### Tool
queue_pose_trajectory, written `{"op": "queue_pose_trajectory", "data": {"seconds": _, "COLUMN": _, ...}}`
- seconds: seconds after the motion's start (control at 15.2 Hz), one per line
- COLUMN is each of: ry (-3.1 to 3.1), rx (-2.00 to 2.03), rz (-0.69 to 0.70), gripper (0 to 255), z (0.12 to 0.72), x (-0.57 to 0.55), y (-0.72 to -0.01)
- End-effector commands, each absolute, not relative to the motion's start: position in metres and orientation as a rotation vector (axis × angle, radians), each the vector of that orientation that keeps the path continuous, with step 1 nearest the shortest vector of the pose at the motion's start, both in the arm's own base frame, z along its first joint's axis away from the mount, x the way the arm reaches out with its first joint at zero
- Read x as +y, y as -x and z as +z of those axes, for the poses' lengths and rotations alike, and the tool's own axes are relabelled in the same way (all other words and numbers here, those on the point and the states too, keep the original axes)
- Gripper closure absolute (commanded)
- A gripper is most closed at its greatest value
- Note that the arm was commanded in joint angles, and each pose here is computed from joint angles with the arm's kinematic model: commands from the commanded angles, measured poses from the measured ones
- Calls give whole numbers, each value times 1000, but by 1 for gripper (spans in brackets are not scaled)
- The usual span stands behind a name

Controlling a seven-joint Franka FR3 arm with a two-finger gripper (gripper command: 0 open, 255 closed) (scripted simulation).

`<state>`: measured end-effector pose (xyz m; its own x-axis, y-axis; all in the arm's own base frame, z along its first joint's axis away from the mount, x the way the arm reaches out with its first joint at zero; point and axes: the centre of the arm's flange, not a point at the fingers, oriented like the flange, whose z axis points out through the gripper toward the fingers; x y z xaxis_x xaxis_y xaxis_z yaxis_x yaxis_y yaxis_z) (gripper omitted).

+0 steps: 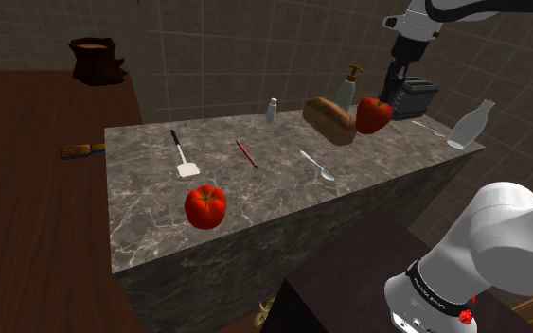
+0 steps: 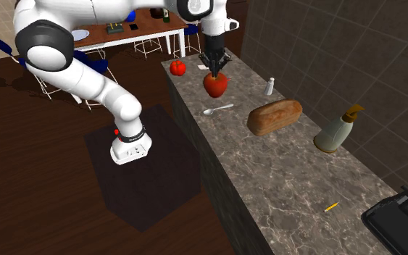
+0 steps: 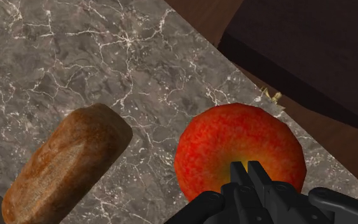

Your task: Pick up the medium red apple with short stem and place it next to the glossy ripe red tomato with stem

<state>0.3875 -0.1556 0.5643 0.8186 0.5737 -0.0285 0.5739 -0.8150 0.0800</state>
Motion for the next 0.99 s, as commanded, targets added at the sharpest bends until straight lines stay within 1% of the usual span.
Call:
{"op": "queue_pose_trajectory", "data": {"seconds": 0.0, "ry": -2915, "rx": 919, "rz": -5, "gripper": 255, "z": 564, "x": -128, "y": -395}}
{"op": "queue_pose_trajectory", "data": {"seconds": 0.92, "ry": -2915, "rx": 919, "rz": -5, "gripper": 255, "z": 565, "x": 49, "y": -448}}
